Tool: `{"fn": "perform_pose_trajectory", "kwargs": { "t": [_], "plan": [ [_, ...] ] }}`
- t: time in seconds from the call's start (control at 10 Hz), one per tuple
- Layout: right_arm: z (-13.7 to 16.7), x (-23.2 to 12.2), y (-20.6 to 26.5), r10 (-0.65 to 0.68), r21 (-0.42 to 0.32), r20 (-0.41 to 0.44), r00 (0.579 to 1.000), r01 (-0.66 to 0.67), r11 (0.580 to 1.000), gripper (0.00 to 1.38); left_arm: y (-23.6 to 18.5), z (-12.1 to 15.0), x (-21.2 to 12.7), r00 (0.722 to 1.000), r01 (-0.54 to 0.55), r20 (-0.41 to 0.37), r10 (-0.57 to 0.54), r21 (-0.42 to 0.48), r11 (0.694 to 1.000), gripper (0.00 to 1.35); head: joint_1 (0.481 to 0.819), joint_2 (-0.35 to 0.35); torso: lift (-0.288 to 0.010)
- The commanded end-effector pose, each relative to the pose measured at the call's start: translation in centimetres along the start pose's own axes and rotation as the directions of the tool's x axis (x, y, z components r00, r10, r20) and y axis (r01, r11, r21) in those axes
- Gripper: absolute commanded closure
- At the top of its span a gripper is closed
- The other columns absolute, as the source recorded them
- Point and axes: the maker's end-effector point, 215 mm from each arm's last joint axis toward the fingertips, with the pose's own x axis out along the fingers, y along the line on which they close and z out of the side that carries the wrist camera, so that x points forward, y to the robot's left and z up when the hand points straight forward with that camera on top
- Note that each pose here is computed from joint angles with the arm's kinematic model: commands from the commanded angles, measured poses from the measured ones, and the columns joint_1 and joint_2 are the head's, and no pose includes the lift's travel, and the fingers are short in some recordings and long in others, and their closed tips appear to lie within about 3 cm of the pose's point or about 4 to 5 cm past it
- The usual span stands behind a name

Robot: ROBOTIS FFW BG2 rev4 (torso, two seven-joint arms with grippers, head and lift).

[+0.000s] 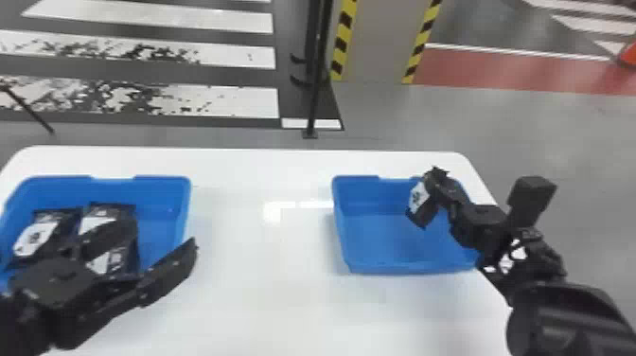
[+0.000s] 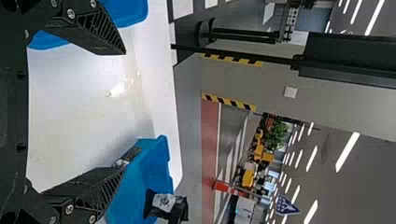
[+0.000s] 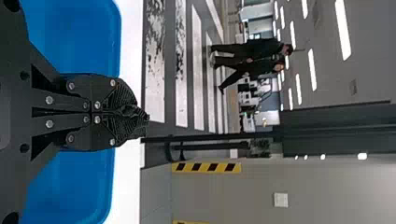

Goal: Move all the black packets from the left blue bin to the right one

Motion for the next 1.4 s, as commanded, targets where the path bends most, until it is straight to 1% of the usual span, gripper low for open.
{"fn": "perform_pose_trajectory", "kwargs": {
  "t": [0.0,0.1,0.2,0.3,0.4,0.5,0.6,0.7,0.8,0.9,1.0,1.1,1.2,1.3],
  "plan": [
    [-2.6,0.3,-2.8,-0.045,0.025,-0.049,0.998,0.046,0.999,0.81,1.3,0.0,-0.9,0.999,-0.032,0.0,0.032,0.003,0.999,0.16,0.695,-0.207,-0.14],
    [-2.9,-0.1,-2.5,-0.041,0.02,-0.054,0.998,0.042,0.999,0.45,1.7,0.1,-1.2,0.999,-0.042,0.002,0.042,0.006,0.999,0.16,0.695,-0.222,-0.14],
    [-2.1,-1.0,-1.4,-0.031,-0.007,-0.037,0.999,0.031,0.999,0.25,2.0,0.2,-1.4,0.999,-0.053,0.003,0.053,0.007,0.999,0.16,0.695,-0.224,-0.14],
    [-0.2,-2.8,-0.2,-0.042,-0.062,0.01,0.999,0.042,0.997,0.12,2.7,0.4,-1.6,0.998,-0.068,0.004,0.068,0.017,0.998,0.16,0.695,-0.218,-0.14],
    [1.9,-5.5,1.8,-0.036,-0.094,0.055,0.998,0.041,0.995,0.11,3.5,0.3,-1.9,0.996,-0.089,-0.004,0.089,0.029,0.996,0.16,0.695,-0.211,-0.14],
    [3.4,-8.3,4.3,-0.009,-0.134,0.096,0.995,0.022,0.991,0.11,4.5,0.1,-2.3,0.993,-0.114,-0.017,0.114,0.036,0.993,0.16,0.695,-0.195,-0.14],
    [4.4,-10.4,7.4,0.035,-0.153,0.129,0.991,-0.015,0.988,0.11,5.3,-0.2,-2.7,0.99,-0.135,-0.029,0.137,0.042,0.99,0.18,0.695,-0.171,-0.14],
    [4.3,-12.2,10.1,0.064,-0.133,0.143,0.988,-0.045,0.99,0.11,6.6,-0.6,-3.2,0.984,-0.167,-0.052,0.17,0.058,0.984,0.18,0.695,-0.138,-0.14],
    [4.4,-13.3,11.3,0.073,-0.112,0.158,0.985,-0.055,0.992,0.11,8.1,-1.0,-3.5,0.974,-0.204,-0.08,0.21,0.075,0.976,0.18,0.695,-0.086,-0.14],
    [4.3,-14.1,12.9,0.091,-0.097,0.162,0.983,-0.076,0.992,0.11,9.7,-1.8,-3.0,0.966,-0.227,-0.109,0.235,0.083,0.97,0.18,0.695,-0.065,-0.14],
    [4.0,-14.3,15.0,0.127,-0.059,0.163,0.978,-0.119,0.991,0.11,11.3,-2.6,-1.9,0.958,-0.237,-0.142,0.248,0.091,0.967,0.18,0.695,-0.021,-0.14],
    [3.9,-14.4,16.5,0.156,-0.038,0.163,0.974,-0.151,0.988,0.11,12.6,-2.7,-0.6,0.952,-0.243,-0.164,0.26,0.115,0.963,0.18,0.695,0.019,-0.14],
    [3.9,-14.2,17.6,0.178,-0.025,0.169,0.969,-0.176,0.984,0.11,14.1,-3.1,0.2,0.939,-0.266,-0.19,0.285,0.121,0.956,0.18,0.695,0.051,-0.14],
    [3.7,-14.2,18.1,0.187,-0.012,0.168,0.968,-0.188,0.982,0.11,16.2,-3.4,0.4,0.919,-0.311,-0.213,0.331,0.122,0.943,0.18,0.695,0.084,-0.14]
  ]
}}
